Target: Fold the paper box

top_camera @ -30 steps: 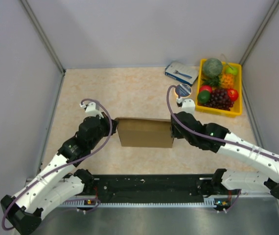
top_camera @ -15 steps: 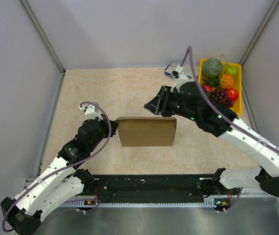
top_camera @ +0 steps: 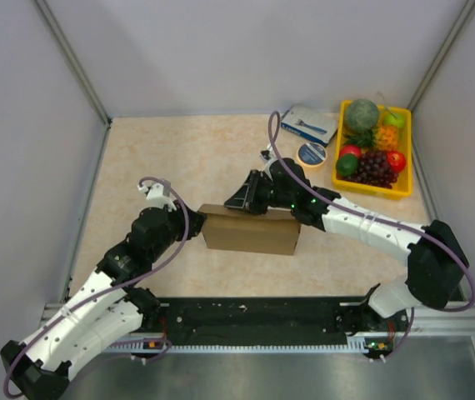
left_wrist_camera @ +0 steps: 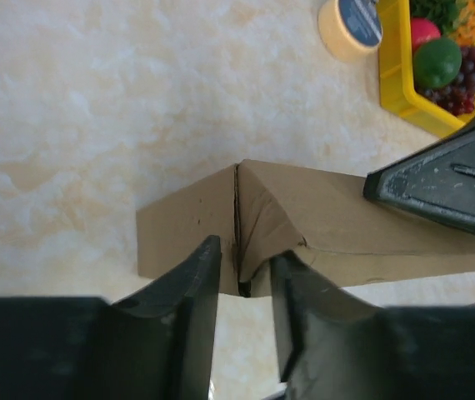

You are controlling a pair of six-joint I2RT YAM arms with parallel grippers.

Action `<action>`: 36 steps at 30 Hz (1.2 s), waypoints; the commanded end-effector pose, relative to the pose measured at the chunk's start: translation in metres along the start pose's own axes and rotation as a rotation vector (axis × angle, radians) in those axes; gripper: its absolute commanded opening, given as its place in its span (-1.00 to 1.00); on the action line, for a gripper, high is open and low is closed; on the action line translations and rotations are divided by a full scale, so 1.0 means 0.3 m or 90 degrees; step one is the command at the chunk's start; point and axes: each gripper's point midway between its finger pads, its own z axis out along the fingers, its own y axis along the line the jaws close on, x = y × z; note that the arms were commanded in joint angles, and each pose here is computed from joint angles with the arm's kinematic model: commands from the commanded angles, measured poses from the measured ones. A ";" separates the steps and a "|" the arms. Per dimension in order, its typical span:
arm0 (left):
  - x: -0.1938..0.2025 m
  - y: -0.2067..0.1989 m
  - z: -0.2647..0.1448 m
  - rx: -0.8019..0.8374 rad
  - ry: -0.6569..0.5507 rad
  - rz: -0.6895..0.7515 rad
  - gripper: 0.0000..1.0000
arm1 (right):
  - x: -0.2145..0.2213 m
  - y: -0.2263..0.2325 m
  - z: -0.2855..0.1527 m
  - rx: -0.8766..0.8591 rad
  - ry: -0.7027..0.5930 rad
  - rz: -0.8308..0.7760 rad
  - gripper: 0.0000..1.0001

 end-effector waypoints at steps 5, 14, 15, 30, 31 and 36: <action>0.009 -0.086 -0.166 0.076 0.098 0.069 0.50 | 0.025 -0.008 -0.030 -0.053 -0.010 -0.038 -0.64; -0.160 -0.165 -0.161 0.032 0.105 0.072 0.73 | 0.000 0.003 -0.032 -0.050 -0.020 -0.070 -0.61; -0.147 -0.175 -0.149 0.043 0.119 0.067 0.74 | -0.001 0.005 -0.034 -0.049 -0.021 -0.074 -0.61; 0.082 0.052 0.013 0.034 0.145 -0.053 0.15 | -0.121 0.012 -0.151 -0.019 -0.042 -0.110 -0.46; 0.089 0.055 0.022 0.033 0.146 -0.060 0.16 | -0.140 0.040 -0.190 -0.025 -0.047 -0.123 -0.40; 0.067 0.040 0.058 0.046 0.141 -0.035 0.50 | -0.052 -0.135 -0.320 0.109 0.045 -0.278 0.33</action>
